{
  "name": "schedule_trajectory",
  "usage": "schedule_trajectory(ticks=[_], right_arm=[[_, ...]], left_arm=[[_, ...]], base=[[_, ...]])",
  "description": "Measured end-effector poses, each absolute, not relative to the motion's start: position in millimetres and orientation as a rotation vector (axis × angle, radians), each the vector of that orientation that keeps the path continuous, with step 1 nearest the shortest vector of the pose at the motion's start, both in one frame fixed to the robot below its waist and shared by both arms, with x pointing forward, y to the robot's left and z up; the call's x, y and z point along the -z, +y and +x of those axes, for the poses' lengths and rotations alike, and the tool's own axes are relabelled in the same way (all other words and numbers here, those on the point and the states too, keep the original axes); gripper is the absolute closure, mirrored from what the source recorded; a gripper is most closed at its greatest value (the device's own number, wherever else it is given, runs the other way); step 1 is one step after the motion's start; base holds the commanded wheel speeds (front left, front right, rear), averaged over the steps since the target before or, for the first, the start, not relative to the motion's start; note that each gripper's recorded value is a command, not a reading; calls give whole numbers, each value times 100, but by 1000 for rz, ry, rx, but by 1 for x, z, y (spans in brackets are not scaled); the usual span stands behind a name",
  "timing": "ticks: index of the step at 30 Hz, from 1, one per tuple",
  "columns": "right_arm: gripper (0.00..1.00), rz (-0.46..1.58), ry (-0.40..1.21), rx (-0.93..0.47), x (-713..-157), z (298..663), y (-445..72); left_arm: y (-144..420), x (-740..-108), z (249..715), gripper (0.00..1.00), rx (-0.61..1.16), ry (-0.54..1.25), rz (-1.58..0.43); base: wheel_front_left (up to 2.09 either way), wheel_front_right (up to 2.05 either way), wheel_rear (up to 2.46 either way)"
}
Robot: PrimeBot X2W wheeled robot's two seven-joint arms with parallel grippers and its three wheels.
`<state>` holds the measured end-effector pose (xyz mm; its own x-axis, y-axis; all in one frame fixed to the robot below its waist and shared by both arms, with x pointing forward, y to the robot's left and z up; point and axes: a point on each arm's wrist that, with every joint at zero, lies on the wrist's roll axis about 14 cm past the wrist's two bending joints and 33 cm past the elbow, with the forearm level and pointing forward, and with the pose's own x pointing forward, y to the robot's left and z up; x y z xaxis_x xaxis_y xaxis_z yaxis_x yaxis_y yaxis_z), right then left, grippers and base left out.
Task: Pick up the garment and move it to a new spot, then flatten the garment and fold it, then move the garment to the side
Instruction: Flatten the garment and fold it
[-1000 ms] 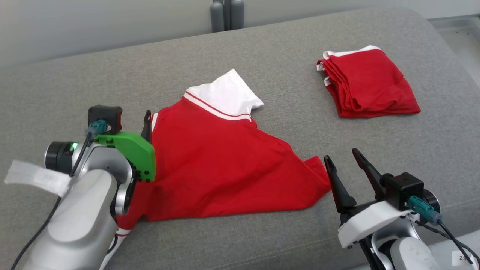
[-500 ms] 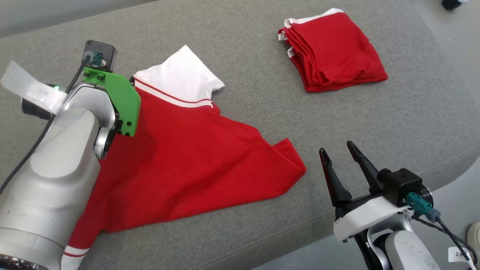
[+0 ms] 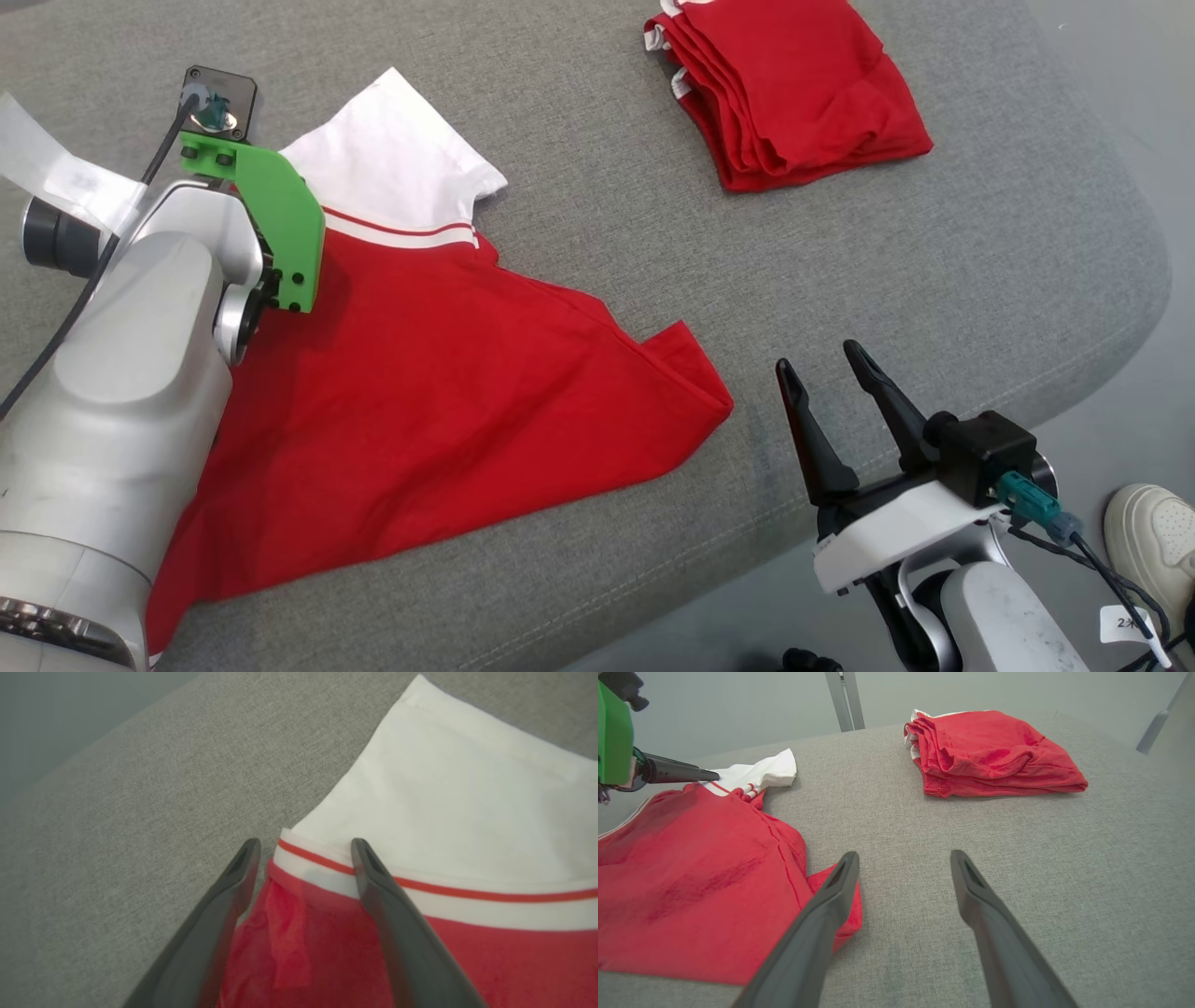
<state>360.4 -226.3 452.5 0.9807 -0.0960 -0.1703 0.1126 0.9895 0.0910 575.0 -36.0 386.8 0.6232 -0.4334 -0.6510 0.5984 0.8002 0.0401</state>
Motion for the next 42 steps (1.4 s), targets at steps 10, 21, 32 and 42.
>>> schedule_trajectory(ticks=[10, 21, 32, 42], right_arm=[[0, 97, 181, 116, -448, 359, -229], [0, 95, 179, 123, -449, 358, -232], [0, 100, 164, 109, -453, 359, -228], [0, 94, 184, 125, -448, 356, -232]], left_arm=[[-39, -379, 582, 100, 604, 687, 272], [-34, -370, 580, 51, 576, 738, 276], [-28, -378, 580, 0, 556, 751, 270], [-34, -365, 578, 100, 586, 818, 279]], base=[[0, 0, 0], [0, 0, 0], [0, 0, 0], [0, 0, 0]])
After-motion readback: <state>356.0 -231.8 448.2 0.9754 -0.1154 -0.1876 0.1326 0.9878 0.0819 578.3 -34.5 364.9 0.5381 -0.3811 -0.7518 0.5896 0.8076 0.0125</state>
